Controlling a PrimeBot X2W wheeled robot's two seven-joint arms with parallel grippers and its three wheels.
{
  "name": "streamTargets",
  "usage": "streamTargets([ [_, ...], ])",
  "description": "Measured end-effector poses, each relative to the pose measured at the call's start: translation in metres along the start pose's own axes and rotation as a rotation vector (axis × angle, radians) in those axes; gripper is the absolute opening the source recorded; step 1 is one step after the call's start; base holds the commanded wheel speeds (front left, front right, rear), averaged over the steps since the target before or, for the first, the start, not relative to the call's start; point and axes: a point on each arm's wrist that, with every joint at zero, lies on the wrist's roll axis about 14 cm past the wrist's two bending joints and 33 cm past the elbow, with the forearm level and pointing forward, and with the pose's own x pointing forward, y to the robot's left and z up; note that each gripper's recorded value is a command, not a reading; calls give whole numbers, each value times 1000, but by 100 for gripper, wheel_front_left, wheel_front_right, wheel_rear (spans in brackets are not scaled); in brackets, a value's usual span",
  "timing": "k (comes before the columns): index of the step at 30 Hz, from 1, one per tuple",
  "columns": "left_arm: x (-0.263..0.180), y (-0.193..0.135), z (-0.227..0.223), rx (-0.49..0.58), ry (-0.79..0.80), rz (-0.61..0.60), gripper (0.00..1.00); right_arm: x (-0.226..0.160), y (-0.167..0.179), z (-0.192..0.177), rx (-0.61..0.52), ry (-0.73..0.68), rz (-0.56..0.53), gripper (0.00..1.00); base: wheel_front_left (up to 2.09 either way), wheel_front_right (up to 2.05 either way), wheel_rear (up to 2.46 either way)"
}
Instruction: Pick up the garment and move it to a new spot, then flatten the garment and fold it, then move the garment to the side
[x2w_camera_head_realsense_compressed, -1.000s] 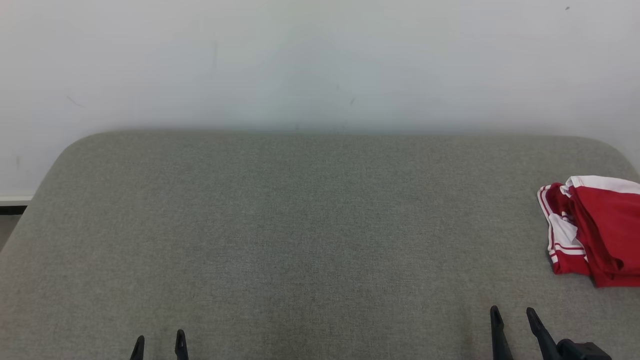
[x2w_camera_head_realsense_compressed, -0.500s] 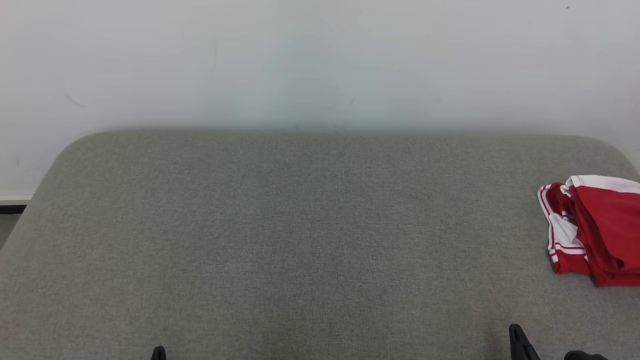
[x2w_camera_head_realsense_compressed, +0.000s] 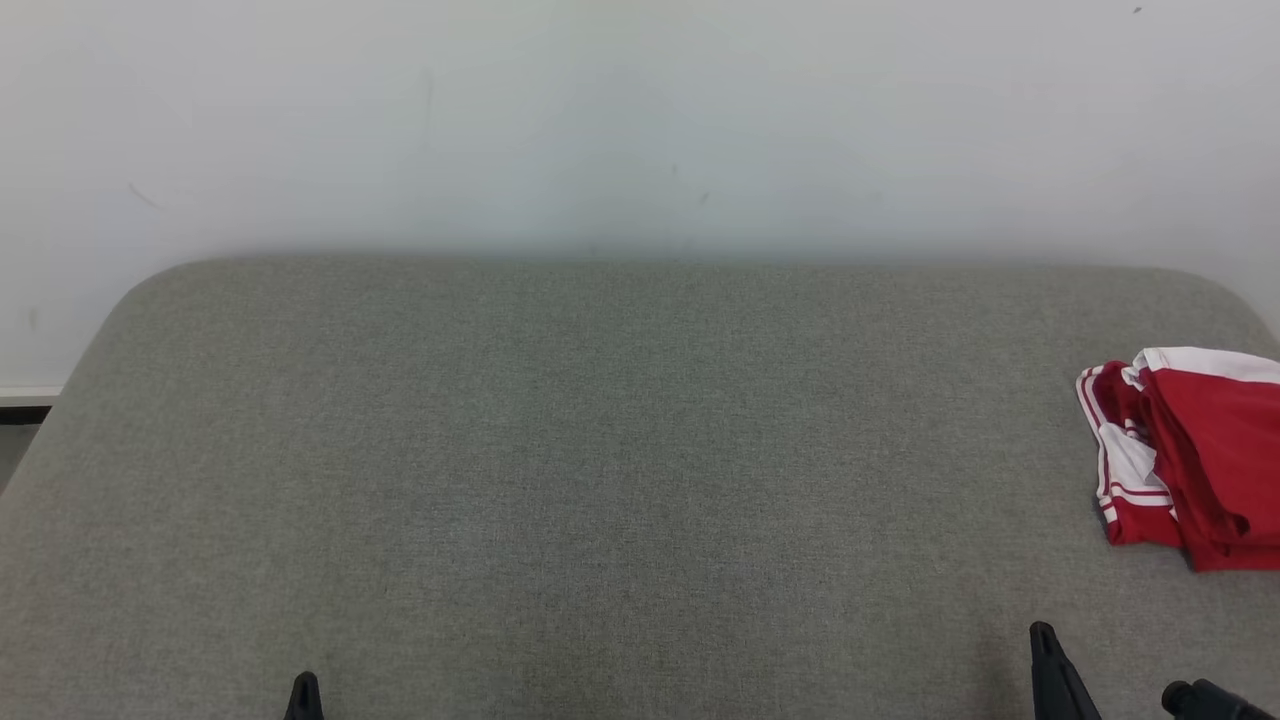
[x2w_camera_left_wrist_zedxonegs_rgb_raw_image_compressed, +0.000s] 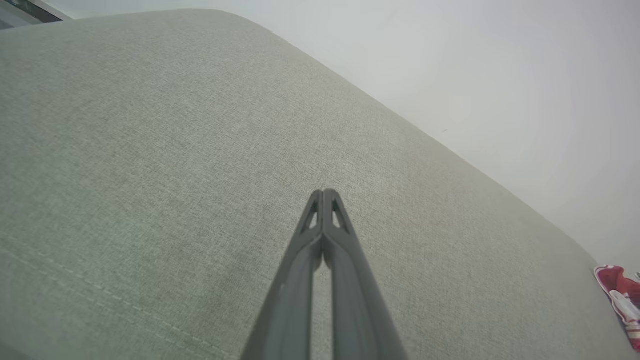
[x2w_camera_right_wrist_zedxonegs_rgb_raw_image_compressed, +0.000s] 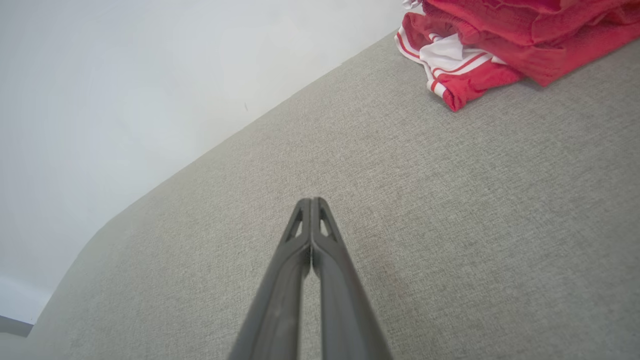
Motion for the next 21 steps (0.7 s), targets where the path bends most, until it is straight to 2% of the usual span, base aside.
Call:
streamTargets([
  [5,4,-1,2,-97,5,2,0,4,2,5,89,-11,-1,0,0,0,0],
  [21,13,-4,8,-305,13,-4,0,13,6,17,297,-29,6,0,0,0,0],
])
